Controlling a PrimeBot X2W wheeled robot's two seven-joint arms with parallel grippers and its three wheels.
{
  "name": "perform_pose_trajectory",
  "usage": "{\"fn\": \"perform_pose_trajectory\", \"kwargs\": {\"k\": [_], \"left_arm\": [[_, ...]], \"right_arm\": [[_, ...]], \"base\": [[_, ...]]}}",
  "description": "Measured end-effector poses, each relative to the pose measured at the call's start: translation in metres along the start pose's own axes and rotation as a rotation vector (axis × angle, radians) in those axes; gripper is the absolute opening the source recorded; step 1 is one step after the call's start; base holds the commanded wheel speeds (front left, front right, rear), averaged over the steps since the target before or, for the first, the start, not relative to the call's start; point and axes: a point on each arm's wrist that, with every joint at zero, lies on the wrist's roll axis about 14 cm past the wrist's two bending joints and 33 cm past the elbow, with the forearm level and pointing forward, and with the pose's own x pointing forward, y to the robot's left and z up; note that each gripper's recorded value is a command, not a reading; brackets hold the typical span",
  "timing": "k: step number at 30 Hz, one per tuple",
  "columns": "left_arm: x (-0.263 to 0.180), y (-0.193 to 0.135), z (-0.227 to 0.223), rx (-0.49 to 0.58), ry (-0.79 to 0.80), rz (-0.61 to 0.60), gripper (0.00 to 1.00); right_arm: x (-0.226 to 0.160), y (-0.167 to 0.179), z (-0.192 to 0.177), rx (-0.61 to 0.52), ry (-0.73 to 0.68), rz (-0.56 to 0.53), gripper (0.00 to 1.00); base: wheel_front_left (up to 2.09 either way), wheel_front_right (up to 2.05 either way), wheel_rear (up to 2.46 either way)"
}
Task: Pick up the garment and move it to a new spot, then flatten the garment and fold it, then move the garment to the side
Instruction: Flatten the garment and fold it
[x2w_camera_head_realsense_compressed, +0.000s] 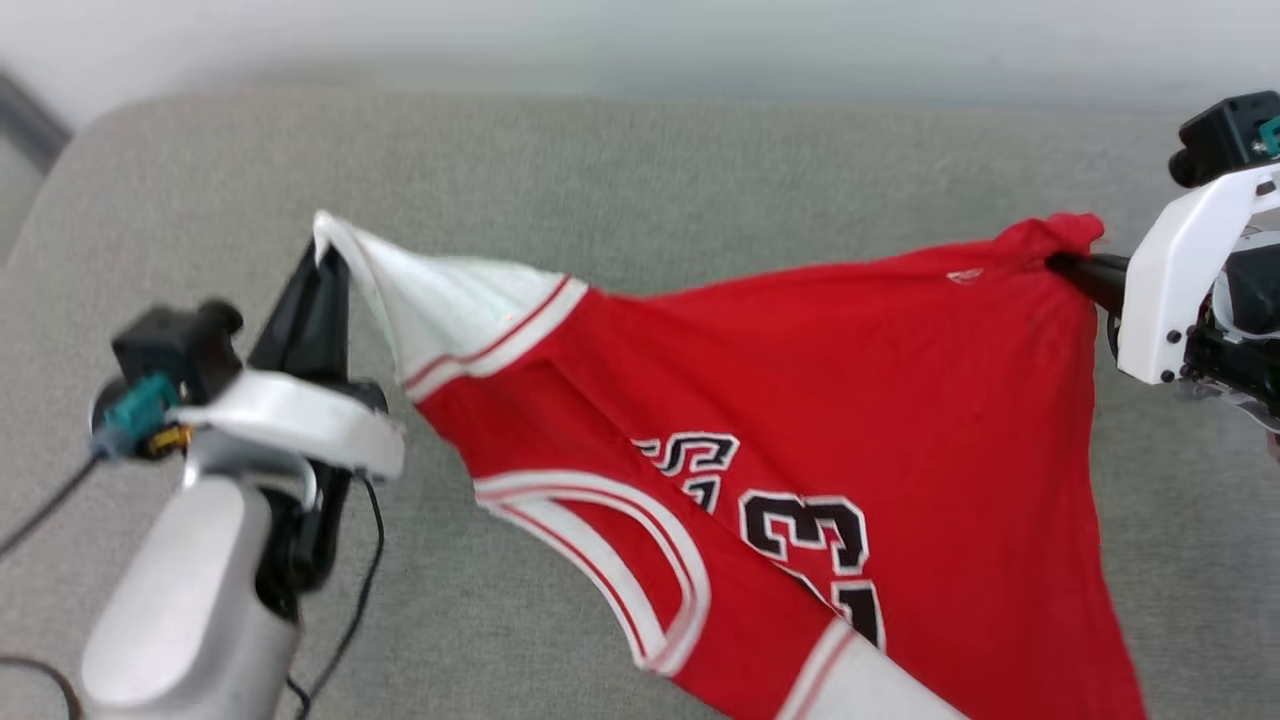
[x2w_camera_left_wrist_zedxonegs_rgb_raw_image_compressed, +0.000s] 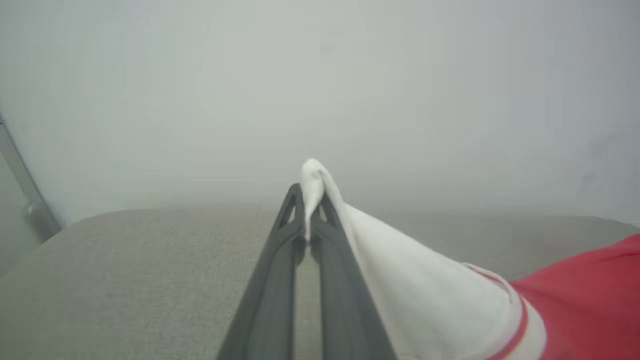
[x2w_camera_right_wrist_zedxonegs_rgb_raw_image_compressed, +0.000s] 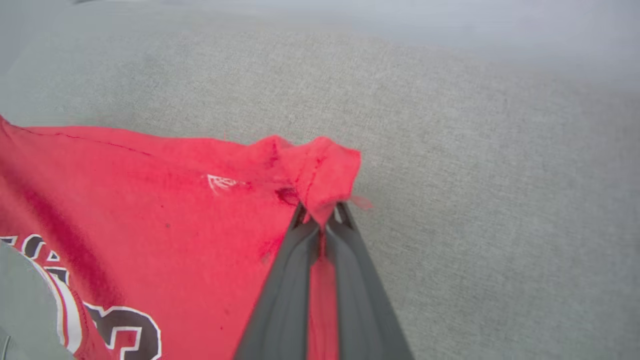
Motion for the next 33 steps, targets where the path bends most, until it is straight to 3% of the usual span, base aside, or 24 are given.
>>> {"fn": "perform_pose_trajectory", "kwargs": {"k": [15,25,33], "left_arm": [[0.089,-0.049,0.14,0.101,-0.221,-0.142,0.0],[0.155,-0.053,0.202,0.159,-0.374,-0.136,0.0],[0.21,-0.045,0.221,0.186,-0.461,-0.116,0.0]], "right_arm": [[-0.101,-0.041,0.093,-0.066,-0.364,-0.229,0.0],[-0.115,-0.067,0.181,-0.158,-0.602,-0.318,0.0],[-0.096,-0.079,0.24,-0.221,-0.769,-0.325,0.0]], "base": [[0.0,0.0,0.0],[0.0,0.0,0.0],[0.0,0.0,0.0]]}}
